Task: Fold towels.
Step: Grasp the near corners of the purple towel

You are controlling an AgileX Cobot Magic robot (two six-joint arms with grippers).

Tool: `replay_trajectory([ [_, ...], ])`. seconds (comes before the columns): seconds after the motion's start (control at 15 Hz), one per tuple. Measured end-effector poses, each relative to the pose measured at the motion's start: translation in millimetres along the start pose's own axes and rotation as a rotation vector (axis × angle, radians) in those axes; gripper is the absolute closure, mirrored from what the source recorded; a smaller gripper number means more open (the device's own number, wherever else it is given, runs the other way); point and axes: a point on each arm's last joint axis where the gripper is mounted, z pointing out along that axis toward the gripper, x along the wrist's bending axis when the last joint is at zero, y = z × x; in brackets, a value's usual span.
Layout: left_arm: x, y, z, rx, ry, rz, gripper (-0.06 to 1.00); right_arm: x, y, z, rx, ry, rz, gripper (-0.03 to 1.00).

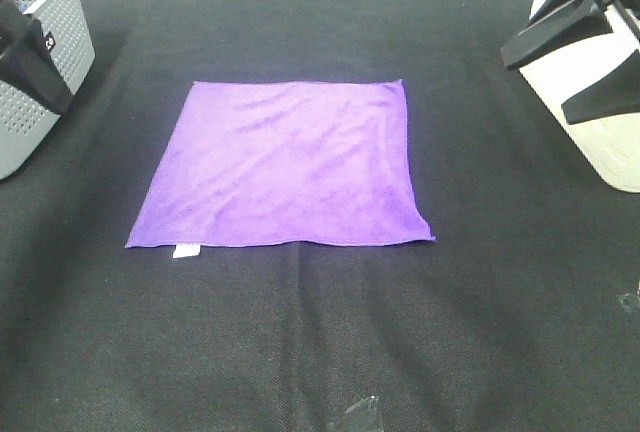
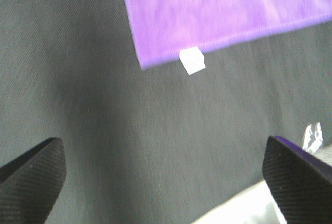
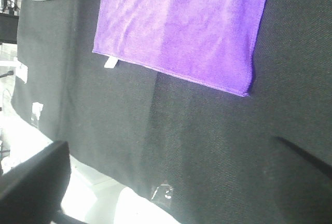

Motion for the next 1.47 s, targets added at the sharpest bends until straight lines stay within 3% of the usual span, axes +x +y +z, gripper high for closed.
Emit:
replay_trajectory([
  [0.27,9,8,30,0.027,-0.034,-0.058,-0.02,-9,2,9,0.020,0.001,0.054,0.01],
  [0.47,23,13,78,0.104,-0.091,-0.112,-0.02,-44,9,37,0.041,-0.076,0.106,0.01],
  [0.73,36,18,111,0.157,-0.097,-0.126,-0.02,-76,13,73,0.059,-0.122,0.127,0.01],
  [0.93,41,26,126,0.163,-0.119,-0.136,-0.02,-80,11,106,0.102,-0.143,0.102,0.02],
  [1.27,50,18,161,0.252,-0.162,-0.143,-0.02,-99,4,128,0.152,-0.150,0.138,0.02],
  [1.47,53,16,173,0.256,-0.189,-0.132,0.03,-107,1,139,0.170,-0.140,0.166,0.02],
])
